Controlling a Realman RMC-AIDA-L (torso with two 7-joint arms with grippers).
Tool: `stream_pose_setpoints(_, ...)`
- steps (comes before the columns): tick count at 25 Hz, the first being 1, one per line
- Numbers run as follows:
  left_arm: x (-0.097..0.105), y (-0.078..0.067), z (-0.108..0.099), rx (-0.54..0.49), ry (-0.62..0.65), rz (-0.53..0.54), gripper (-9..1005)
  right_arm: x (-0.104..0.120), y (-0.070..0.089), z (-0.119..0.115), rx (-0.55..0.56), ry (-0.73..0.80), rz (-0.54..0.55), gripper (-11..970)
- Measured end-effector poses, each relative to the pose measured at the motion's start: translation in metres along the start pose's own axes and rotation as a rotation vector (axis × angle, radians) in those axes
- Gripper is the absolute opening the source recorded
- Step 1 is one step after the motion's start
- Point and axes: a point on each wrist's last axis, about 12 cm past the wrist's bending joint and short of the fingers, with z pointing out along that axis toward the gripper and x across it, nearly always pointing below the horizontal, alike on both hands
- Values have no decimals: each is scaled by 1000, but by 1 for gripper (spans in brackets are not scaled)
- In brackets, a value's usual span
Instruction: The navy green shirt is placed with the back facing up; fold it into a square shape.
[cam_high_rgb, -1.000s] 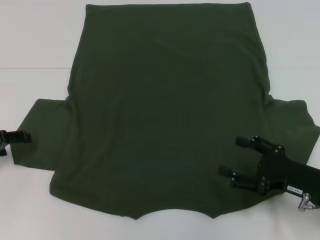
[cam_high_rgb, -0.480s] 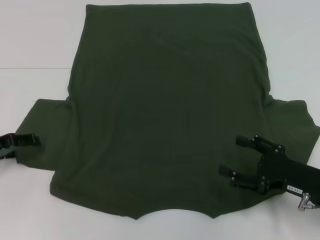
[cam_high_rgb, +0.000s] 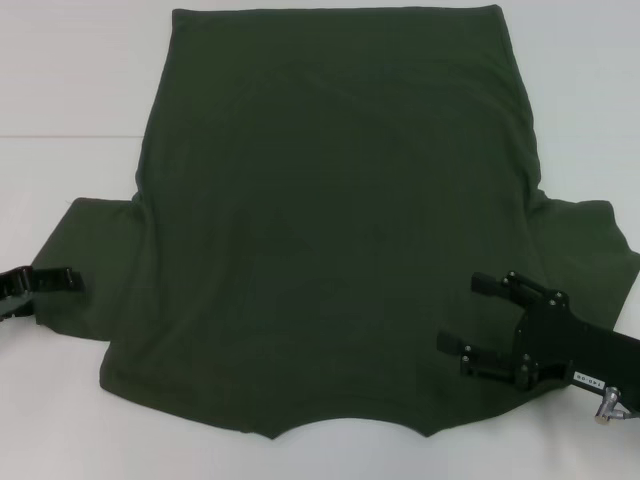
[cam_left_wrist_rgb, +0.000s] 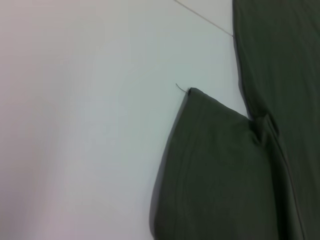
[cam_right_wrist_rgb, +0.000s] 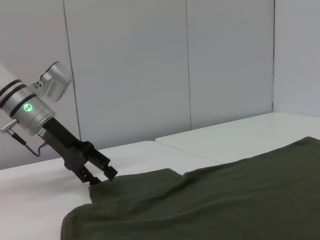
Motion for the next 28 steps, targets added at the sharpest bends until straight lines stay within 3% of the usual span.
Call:
stream_pose_setpoints(23,-1,-12,8,13,13,23,828,0,0,0,-4,-1,-1,939)
stream_pose_setpoints(28,-2,-17,12,-3,25,93,823,-1,0,0,-2,-3,-1,939)
